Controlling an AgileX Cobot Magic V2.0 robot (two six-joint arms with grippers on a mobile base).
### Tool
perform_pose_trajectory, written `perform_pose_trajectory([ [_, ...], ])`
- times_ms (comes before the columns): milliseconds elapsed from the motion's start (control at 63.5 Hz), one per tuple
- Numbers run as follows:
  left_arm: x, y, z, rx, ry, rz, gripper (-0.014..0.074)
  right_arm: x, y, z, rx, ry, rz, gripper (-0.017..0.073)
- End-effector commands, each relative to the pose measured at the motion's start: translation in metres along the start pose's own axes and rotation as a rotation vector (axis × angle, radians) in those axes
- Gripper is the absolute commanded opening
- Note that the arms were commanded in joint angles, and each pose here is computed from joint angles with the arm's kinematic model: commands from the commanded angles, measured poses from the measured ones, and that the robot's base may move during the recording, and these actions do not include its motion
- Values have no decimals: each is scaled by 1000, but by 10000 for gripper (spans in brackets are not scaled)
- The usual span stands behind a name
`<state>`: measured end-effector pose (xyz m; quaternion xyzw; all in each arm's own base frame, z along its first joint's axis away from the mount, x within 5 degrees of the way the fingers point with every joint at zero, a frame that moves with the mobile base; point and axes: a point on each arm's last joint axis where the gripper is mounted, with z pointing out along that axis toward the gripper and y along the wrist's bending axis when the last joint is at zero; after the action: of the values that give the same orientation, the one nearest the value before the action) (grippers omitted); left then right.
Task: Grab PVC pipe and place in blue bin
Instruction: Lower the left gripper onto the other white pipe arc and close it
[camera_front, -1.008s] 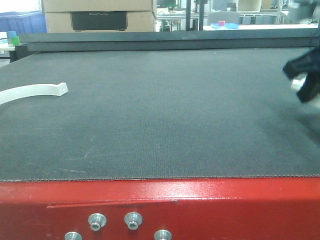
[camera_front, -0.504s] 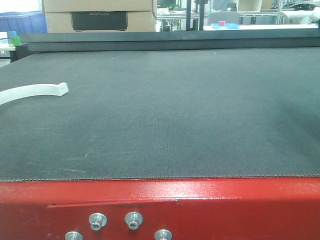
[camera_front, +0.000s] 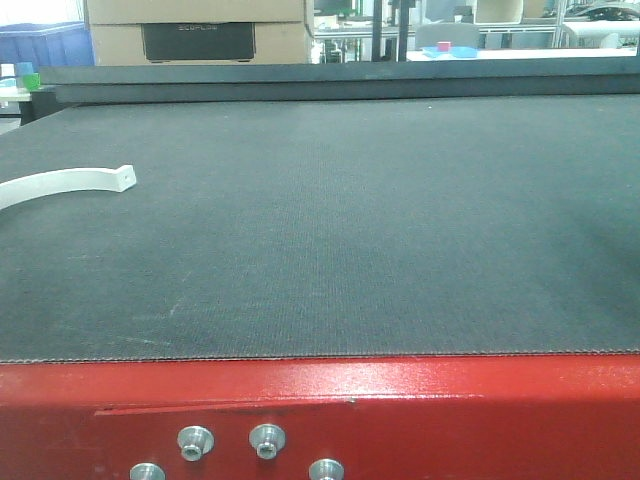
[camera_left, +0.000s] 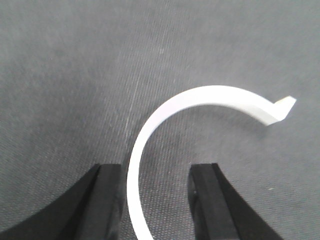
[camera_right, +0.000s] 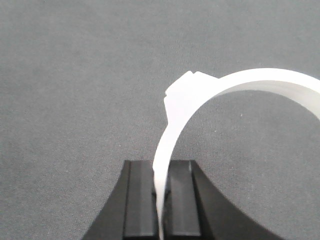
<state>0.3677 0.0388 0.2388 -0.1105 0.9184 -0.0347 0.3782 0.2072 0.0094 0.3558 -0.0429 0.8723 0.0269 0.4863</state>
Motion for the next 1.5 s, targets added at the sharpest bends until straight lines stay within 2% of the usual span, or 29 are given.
perform_pose_trajectory([
  [0, 2, 1, 9, -2, 18, -14, 233, -3, 1, -9, 0, -37, -4, -169],
  [409, 15, 6, 36, -19, 69, -5, 233, -4, 1, -18, 1, -61, -6, -169],
  [1244, 27, 10, 58, -31, 106, -3, 233, -6, 1, -18, 5, -84, -6, -169],
  [1480, 24, 10, 58, -32, 79, -3, 217, -8, 1, -18, 9, -105, -6, -169],
])
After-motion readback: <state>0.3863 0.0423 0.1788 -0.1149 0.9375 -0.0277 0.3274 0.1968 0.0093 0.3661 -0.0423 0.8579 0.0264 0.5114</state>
